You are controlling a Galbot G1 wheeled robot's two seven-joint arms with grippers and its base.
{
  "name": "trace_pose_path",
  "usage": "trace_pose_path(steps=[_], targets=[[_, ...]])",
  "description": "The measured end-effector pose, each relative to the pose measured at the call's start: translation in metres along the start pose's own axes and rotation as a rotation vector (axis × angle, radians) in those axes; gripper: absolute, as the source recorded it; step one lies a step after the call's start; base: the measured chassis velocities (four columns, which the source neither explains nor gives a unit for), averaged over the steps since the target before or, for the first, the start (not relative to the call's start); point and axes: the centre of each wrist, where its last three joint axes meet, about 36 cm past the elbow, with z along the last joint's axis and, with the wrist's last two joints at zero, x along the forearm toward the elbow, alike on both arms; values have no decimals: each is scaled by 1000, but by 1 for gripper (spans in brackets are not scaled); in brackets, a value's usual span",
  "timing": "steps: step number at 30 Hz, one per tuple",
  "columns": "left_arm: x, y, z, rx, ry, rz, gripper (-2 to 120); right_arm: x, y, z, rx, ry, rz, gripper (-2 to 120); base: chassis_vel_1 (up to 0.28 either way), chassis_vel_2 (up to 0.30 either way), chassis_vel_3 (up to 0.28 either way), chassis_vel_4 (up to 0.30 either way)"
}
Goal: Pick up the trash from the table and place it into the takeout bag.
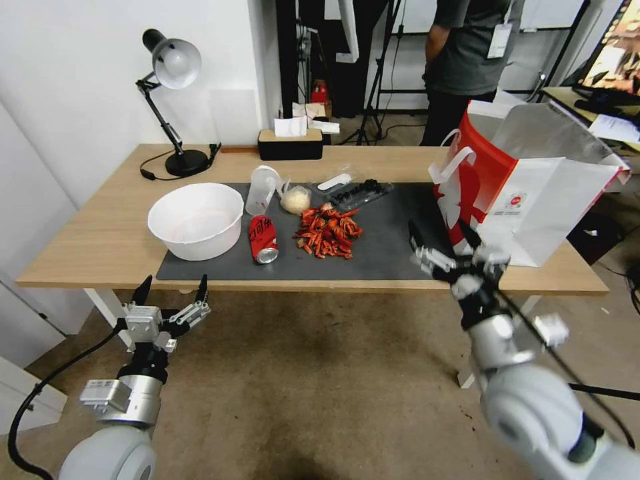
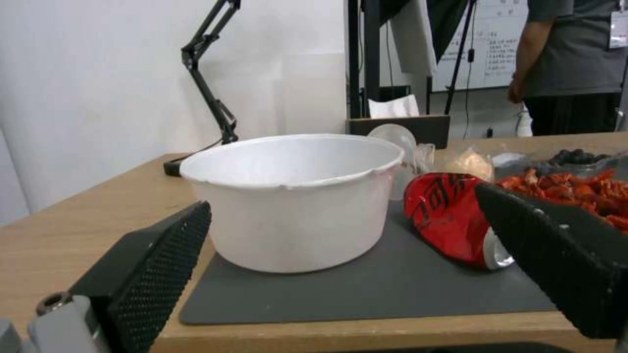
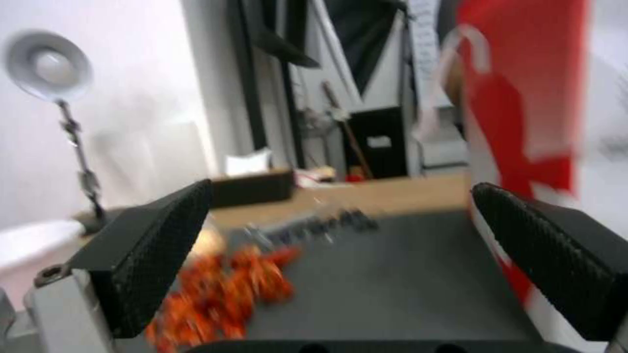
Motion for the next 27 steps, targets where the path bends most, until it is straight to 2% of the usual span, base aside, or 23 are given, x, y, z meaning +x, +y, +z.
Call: trace_pose_path(steps=[11, 18, 27], targets=[[1, 0, 4, -1, 12, 5, 100, 39, 11, 33, 46, 113, 191, 100, 0, 0, 0, 0], [2, 1, 5, -4, 19, 6, 100, 51, 16, 39, 59, 186, 242, 100, 0, 0, 0, 0], [4, 0, 10, -3, 35, 7, 100, 52, 16, 42, 69, 219, 255, 100, 0, 0, 0, 0]])
